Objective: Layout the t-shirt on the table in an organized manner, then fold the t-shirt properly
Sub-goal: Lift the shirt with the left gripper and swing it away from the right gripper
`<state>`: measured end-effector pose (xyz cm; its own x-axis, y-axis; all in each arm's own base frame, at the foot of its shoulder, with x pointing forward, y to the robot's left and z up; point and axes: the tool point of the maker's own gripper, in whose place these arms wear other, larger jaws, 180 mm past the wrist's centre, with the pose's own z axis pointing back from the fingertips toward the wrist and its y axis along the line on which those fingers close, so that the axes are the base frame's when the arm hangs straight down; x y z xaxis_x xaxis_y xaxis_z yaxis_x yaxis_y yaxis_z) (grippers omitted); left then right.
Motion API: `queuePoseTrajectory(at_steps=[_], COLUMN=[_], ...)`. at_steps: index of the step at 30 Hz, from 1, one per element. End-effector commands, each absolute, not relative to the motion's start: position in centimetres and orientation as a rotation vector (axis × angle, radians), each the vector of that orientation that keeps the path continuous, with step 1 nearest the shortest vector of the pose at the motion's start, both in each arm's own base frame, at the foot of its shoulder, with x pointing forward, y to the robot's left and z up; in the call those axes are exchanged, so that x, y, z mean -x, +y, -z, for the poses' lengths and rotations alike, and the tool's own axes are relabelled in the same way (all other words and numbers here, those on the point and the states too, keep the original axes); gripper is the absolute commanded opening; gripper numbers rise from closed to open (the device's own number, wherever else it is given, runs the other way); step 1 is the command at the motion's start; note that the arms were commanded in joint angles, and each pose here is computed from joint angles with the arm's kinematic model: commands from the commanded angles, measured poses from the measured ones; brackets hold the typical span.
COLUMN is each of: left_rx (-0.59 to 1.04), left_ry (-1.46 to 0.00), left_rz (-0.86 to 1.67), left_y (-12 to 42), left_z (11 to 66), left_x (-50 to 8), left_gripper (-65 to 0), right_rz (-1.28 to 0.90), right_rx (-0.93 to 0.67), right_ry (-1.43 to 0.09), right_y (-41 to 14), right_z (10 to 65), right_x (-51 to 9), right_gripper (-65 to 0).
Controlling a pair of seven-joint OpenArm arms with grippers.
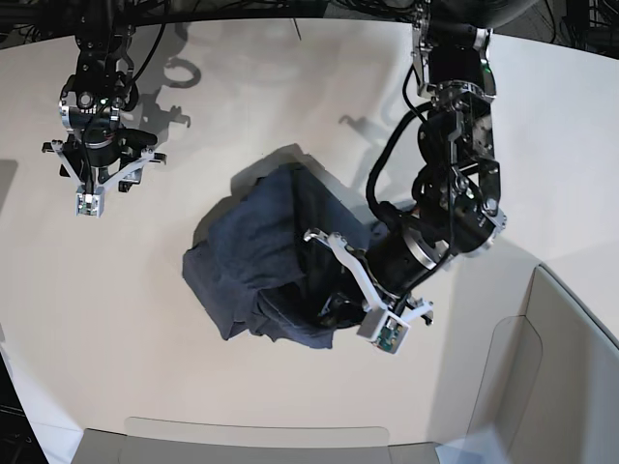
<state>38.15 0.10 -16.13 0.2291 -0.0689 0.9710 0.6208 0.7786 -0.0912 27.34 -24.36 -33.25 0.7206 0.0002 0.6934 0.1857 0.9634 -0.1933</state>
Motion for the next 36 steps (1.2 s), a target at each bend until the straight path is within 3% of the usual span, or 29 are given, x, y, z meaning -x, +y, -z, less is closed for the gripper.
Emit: queuePoseTrajectory(at_steps=[1, 14, 20, 25, 36], left_rx=[0.518, 0.091, 0.065, 0.106, 0.054], left_ry=[-1.398, -1.735, -1.728, -1.667, -1.764], left_rz=[0.532, 0.810, 0.839, 0.838, 0.850], left_y=[0.6, 5.3, 5.3, 4.9, 5.1], left_z=[12.0, -4.4, -4.4, -1.3, -5.5], left_x=[-39.0, -41.6, -41.5, -41.3, -40.9], left_gripper=[-65.0, -65.0, -65.0, -65.0, -65.0], right_rz=[0.097, 0.123, 0.164, 0.205, 0.033], right_rx=[0.274, 0.237, 0.188, 0.119, 0.049], right_ry=[-0.821, -0.971, -1.055, -1.145, -1.183], right_y=[-24.7, -23.3, -22.1, -20.2, -16.3], right_z=[31.8, 29.6, 27.3, 24.4, 23.1], right_x=[-28.3, -30.8, -33.1, -35.7, -37.2], right_gripper=[-33.5, -33.5, -33.5, -33.4, -33.4])
